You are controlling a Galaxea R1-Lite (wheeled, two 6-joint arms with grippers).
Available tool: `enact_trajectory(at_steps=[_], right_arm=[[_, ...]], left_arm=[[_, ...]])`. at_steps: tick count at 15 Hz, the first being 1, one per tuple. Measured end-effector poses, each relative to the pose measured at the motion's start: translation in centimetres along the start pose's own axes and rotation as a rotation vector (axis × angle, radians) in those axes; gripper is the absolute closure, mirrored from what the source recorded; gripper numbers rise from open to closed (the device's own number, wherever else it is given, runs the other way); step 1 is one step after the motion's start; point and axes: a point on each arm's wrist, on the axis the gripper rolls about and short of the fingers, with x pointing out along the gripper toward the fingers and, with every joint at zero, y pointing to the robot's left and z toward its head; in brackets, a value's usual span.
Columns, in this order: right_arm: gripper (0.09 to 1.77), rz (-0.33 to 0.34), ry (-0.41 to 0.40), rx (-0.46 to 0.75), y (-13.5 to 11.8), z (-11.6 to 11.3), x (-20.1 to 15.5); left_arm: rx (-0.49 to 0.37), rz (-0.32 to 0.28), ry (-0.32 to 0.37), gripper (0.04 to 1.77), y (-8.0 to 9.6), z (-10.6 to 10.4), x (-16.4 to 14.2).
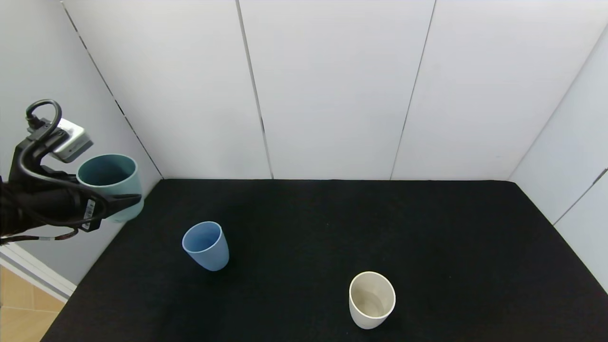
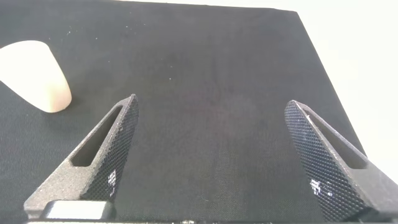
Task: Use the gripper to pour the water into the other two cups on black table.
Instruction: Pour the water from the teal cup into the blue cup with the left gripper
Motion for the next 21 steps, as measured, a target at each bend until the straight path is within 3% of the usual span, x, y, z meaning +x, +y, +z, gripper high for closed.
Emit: enact_trajectory(at_steps=[5, 11, 18, 21], right_arm=[[0.15, 0.0, 0.0, 0.0, 0.0, 0.0, 0.0], [0.15, 0.0, 0.0, 0.0, 0.0, 0.0, 0.0], [0.15, 0.0, 0.0, 0.0, 0.0, 0.0, 0.0], [0.15, 0.0, 0.0, 0.0, 0.0, 0.0, 0.0]], left_arm=[[0.077, -0.041, 0.059, 0.67, -1.3, -1.9, 0.0], [0.228, -0.102, 0.101, 0.67, -3.1, -2.6, 0.9], [0.432, -0.042, 0.213, 0.67, -4.2, -2.5, 3.1], [0.471, -0.039, 0.23, 0.67, -4.5, -2.0, 4.4]])
